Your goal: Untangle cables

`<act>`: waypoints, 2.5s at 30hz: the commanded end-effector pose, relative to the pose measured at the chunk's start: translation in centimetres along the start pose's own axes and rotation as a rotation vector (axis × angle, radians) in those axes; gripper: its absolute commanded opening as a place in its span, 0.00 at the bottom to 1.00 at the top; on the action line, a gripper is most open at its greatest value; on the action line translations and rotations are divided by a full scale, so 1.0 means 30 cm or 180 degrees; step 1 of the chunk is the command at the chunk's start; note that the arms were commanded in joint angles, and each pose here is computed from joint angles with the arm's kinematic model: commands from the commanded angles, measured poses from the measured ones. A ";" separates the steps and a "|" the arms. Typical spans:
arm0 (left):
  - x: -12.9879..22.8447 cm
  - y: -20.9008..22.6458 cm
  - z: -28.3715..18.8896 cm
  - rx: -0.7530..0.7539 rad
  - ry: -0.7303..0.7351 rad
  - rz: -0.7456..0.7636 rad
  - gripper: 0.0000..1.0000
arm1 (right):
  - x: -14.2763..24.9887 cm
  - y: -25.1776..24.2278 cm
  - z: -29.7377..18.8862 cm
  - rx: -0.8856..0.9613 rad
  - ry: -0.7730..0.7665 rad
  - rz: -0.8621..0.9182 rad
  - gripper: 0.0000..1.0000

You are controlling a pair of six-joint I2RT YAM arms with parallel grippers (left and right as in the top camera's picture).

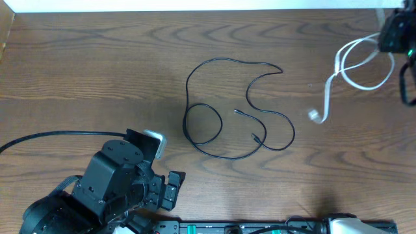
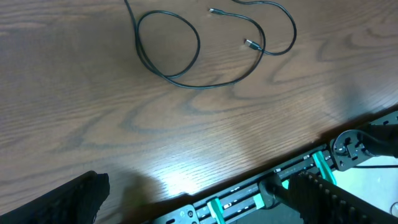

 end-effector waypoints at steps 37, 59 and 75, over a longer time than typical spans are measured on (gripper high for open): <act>0.025 -0.006 -0.004 0.0068 0.0122 0.0020 0.98 | 0.461 -1.408 0.357 0.1737 0.1049 0.3915 0.99; -0.065 0.005 -0.007 -0.0049 -0.0369 -0.0018 0.98 | 0.528 -0.355 0.655 -0.0950 0.2788 0.1413 0.95; -0.069 0.086 -0.031 -0.0806 -0.0506 -0.0187 0.98 | 0.836 0.440 0.444 -0.1593 0.3329 -0.1276 0.99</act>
Point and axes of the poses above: each gripper's point midway between its finger pads, its own z axis out along the fingers, its own y axis along the line the jaws close on, x = y × z, the point moved 7 cm from there along -z, back along the fingers, and after that the axes turned 15 degrees about z, right-handed, at the moved point
